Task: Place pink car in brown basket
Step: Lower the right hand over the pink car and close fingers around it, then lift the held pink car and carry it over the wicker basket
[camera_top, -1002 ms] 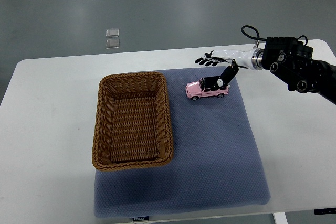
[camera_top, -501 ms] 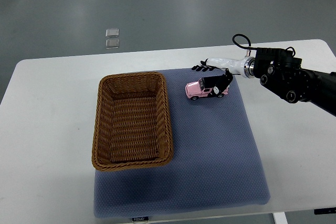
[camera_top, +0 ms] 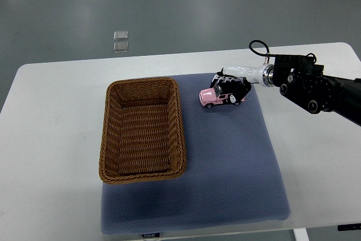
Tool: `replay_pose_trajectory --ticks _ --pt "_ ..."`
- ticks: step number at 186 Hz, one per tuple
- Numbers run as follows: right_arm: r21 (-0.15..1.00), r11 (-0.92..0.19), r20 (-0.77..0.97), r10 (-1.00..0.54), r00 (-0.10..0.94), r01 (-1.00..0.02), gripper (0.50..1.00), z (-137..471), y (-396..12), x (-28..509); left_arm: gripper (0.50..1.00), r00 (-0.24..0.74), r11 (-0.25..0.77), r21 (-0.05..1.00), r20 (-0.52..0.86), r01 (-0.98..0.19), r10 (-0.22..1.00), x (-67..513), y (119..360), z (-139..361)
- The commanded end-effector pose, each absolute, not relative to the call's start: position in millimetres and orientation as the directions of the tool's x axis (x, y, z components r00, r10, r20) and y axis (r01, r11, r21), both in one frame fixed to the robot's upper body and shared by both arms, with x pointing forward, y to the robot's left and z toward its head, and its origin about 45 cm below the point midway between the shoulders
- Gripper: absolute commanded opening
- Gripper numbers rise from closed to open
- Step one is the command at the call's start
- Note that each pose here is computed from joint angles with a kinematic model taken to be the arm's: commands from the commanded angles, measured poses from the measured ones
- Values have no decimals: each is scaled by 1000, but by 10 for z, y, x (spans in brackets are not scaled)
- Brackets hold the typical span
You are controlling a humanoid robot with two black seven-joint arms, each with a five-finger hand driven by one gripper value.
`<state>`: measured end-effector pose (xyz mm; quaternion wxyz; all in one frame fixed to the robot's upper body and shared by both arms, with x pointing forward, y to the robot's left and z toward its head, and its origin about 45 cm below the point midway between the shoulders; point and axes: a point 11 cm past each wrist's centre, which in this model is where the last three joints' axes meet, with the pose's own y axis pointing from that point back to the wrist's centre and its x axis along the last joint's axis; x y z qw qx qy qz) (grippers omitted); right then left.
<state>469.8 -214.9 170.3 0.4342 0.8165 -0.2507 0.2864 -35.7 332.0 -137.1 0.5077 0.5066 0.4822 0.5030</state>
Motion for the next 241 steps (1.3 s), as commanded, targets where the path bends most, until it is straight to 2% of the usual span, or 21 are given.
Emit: replay_pose_trajectory --ticks 1,31,88,113,173,211,241 --pt "566 -497 685 -159 711 -657 601 1701 -2152 4696 1000 29 -19 1000 20 -22 999 -355 3320 -1371" --pt "551 -513 692 -160 704 -658 500 1759 -2127 4718 1000 29 -19 1000 20 -22 999 -355 3320 -1371" --pt "483 -532 721 -209 661 -695 500 2079 -2182 4866 1000 29 -19 1000 20 -22 999 -355 3320 -1371" --pt "440 -573 725 -228 650 -691 500 2237 -2096 4903 1000 29 -19 1000 20 -22 999 -355 3320 -1371" --pt "350 -776 724 -132 677 -525 500 2600 -1264 4676 1000 29 -19 1000 20 -22 999 -355 3320 -1371" --pt "310 -854 725 -72 685 -418 500 2718 -594 4498 1000 30 -19 1000 20 -22 999 -356 3320 -1371" --pt "313 -882 709 -30 704 -352 500 2624 -256 4323 1000 28 -19 1000 20 -21 999 -364 3320 -1371"
